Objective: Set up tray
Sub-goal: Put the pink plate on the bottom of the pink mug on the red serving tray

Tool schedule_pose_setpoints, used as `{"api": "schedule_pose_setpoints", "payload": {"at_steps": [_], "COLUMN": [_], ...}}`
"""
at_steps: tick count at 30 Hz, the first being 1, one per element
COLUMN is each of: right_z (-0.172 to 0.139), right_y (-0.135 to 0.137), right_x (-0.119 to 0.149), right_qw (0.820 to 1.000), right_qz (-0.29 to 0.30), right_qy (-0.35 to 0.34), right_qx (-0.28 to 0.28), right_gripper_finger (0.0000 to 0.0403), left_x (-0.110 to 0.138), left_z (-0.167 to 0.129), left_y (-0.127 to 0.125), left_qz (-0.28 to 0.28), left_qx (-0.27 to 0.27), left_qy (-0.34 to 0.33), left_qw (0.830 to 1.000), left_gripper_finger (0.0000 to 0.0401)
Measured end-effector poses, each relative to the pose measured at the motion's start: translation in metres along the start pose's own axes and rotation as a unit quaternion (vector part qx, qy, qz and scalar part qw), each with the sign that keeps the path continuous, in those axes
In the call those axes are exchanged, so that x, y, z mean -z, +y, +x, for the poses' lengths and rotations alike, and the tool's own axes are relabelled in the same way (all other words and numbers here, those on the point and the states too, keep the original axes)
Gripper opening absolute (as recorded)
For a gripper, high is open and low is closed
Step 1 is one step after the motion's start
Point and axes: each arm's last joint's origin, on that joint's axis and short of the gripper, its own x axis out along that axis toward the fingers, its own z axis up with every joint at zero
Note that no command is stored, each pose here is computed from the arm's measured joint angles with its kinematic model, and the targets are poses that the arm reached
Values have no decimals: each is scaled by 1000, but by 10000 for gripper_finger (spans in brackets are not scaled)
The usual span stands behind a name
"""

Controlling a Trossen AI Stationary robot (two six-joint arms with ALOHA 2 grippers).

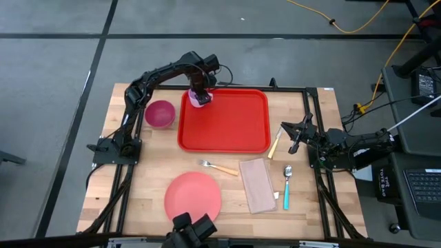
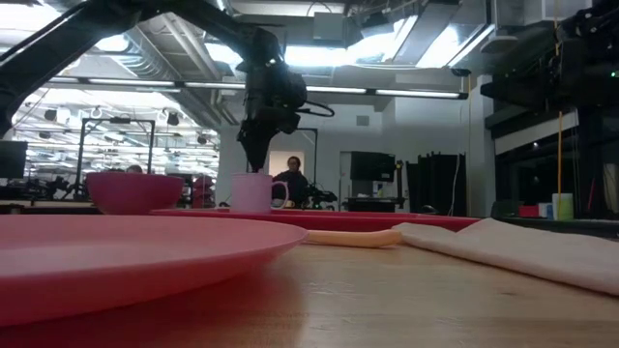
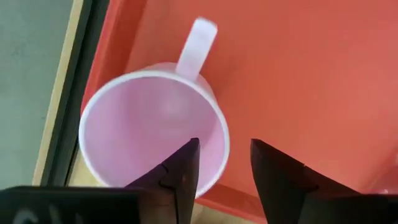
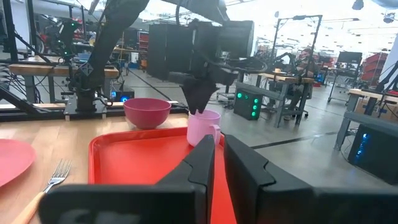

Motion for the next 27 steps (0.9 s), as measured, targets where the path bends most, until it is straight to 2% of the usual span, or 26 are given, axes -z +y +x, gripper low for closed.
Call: {"api": "schedule_pose_setpoints", "payload": {"at_steps": [9, 15, 21, 27], "right_z": [0, 0, 0, 0], "right_y": [0, 0, 0, 0], "right_x": [3, 3, 3, 3], "right_qw": [1000, 1000, 1000, 1000], "right_qz": [-9, 3, 1, 1], "right_qy": [13, 13, 13, 13], "right_qx": [-2, -2, -2, -2], "right_gripper_finger": [42, 42, 42, 42], "left_x": [13, 24, 36, 58], "left_z": [-30, -53, -75, -62], "left_y": [-5, -10, -24, -41], "left_qz": [-11, -18, -23, -23], "left_qx": [11, -29, -115, -123], "left_qy": [47, 26, -28, -113], "left_qw": [999, 999, 993, 986], "left_gripper_finger": [136, 133, 125, 122]}}
